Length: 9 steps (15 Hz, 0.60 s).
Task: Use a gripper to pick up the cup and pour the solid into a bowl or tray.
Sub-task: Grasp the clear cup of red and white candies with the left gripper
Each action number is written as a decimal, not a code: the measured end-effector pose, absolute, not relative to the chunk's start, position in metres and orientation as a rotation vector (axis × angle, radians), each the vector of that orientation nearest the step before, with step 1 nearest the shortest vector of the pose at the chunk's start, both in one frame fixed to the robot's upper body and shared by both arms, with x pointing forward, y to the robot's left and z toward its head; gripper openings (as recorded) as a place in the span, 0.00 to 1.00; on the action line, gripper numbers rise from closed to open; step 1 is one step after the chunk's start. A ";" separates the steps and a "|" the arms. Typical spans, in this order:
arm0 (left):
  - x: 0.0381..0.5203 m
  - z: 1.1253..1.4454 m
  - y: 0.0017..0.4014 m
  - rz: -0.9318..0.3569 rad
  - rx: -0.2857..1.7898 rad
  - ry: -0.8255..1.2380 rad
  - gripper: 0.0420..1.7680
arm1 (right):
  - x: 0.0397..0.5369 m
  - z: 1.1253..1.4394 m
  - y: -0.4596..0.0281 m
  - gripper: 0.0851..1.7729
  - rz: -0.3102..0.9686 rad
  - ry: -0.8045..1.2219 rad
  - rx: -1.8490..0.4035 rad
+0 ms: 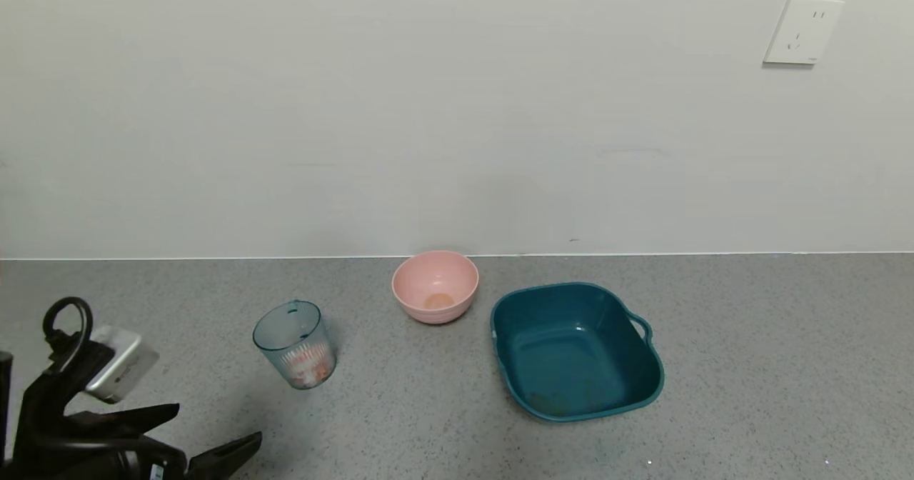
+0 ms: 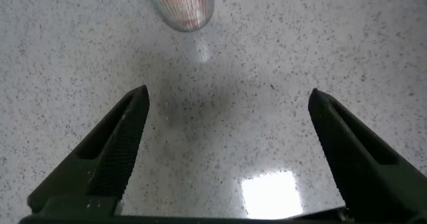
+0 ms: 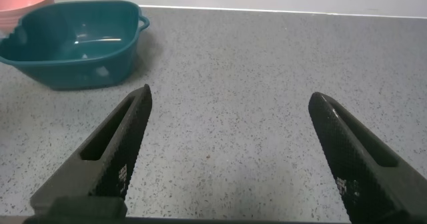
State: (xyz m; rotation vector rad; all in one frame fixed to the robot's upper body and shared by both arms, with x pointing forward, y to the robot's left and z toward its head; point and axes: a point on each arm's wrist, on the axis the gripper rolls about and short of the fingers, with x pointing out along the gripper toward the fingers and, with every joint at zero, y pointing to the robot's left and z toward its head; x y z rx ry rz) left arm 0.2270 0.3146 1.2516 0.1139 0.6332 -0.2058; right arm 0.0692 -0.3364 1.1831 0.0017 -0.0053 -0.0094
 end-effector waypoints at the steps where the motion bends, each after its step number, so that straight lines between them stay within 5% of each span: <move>1: 0.234 1.248 0.313 -0.196 0.113 0.641 0.97 | 0.069 1.183 -0.336 0.96 -0.009 -0.005 0.002; 9: 0.282 1.217 0.304 -0.128 0.114 0.661 0.97 | 0.069 1.183 -0.336 0.96 -0.009 -0.005 0.002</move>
